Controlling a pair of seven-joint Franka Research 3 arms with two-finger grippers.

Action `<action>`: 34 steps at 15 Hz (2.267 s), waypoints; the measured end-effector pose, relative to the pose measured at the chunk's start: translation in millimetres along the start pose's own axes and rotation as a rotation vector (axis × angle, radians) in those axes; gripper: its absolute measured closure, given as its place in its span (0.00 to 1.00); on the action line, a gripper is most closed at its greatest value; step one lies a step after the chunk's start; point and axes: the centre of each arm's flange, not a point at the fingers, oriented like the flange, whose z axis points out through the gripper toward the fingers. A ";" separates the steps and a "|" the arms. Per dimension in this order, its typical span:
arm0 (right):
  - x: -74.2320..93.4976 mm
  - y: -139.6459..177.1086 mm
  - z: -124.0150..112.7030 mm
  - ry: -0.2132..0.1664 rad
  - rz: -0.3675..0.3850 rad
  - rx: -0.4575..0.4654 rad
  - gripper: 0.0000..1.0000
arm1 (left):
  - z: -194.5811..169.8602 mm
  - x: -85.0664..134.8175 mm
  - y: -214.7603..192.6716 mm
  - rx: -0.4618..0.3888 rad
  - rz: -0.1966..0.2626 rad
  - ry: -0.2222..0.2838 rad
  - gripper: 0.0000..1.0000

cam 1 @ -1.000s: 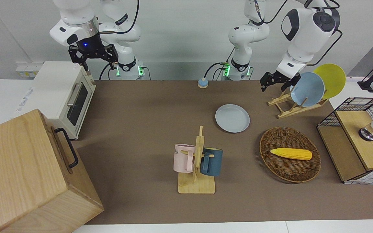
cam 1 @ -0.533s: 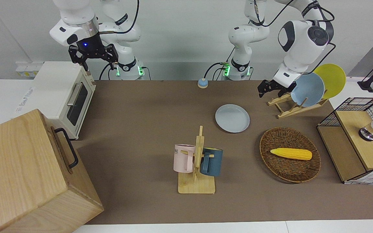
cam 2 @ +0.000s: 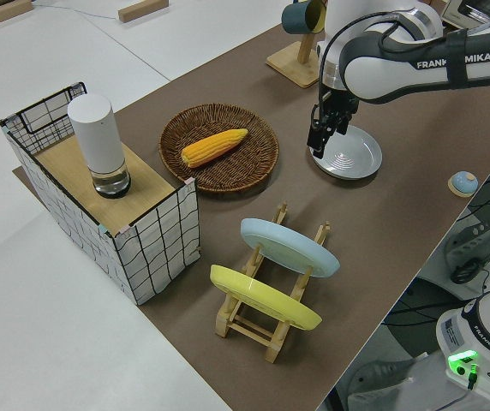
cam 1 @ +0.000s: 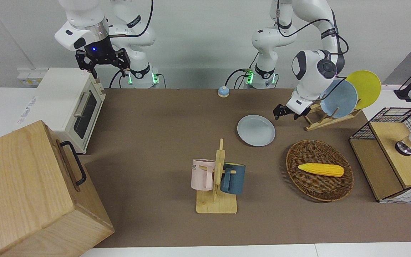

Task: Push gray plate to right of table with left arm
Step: 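Lower the left gripper against the gray plate's rim, then push the gray plate with the left gripper across the table toward the toaster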

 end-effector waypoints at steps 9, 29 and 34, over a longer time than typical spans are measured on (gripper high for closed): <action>0.0 0.0 0.0 0.000 0.000 0.000 0.00 | 36.6 -0.4 19.2 -0.020 0.032 -0.022 0.19; 0.0 0.0 0.0 0.000 0.000 0.000 0.00 | 53.1 -2.2 61.7 -0.124 -0.013 -0.041 0.98; 0.0 0.0 0.0 0.000 0.000 0.000 0.00 | 56.1 -13.8 121.7 -0.137 -0.043 -0.037 0.98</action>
